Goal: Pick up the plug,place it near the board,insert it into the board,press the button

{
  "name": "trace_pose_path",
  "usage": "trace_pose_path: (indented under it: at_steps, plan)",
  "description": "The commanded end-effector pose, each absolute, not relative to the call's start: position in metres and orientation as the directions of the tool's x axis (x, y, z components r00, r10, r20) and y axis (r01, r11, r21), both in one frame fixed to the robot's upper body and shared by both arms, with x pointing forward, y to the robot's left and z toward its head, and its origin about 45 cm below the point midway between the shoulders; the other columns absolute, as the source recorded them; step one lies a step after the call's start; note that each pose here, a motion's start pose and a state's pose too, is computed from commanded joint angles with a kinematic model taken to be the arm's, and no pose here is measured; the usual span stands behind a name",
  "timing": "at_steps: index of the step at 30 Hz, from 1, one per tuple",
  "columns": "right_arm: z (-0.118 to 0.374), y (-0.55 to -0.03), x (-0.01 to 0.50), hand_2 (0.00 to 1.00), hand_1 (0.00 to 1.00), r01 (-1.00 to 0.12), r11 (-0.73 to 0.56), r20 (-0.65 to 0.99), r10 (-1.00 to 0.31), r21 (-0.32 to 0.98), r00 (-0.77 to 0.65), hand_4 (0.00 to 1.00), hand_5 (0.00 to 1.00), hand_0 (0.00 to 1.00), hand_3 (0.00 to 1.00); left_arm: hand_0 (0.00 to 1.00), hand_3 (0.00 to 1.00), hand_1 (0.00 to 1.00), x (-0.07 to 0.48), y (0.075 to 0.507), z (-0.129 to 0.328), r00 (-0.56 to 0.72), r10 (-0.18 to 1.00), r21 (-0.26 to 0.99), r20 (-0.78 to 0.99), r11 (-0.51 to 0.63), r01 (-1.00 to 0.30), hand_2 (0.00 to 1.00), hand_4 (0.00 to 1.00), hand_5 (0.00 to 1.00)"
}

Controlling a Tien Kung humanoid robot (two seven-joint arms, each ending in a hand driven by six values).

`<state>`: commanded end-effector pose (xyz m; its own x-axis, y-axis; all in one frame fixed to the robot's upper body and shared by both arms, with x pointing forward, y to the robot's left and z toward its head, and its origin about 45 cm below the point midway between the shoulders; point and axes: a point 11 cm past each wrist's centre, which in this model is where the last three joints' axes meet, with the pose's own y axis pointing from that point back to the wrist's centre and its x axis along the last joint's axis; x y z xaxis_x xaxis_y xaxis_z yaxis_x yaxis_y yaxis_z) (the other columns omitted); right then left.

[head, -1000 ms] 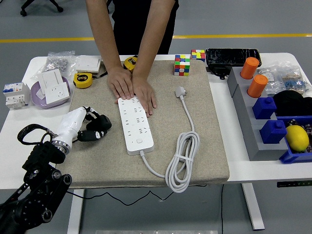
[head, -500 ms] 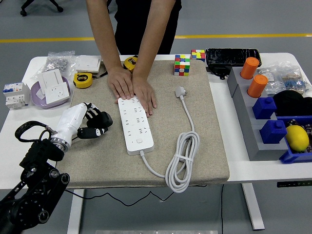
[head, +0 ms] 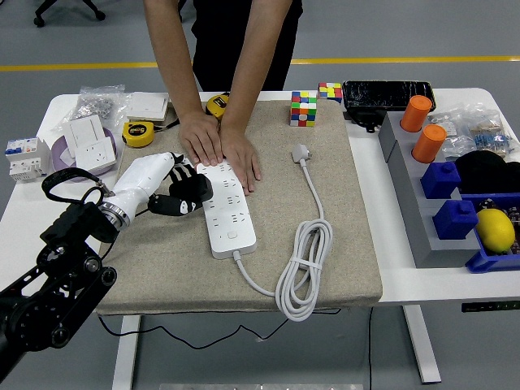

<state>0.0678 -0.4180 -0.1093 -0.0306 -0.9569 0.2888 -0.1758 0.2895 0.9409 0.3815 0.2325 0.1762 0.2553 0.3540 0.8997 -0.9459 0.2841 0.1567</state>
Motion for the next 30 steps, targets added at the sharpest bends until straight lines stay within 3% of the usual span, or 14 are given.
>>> trace_pose_path:
  at_steps: [30]
  plan:
    - [-0.108,-0.421,0.071,0.761,0.769,-0.181,0.294,0.294,-0.955,0.938,-0.029,0.998,0.865,0.864,0.791,0.584,0.453,0.492,0.388,0.229,0.166,0.312,0.246,0.226,0.918,0.322,-0.919,0.391,0.638,0.036]
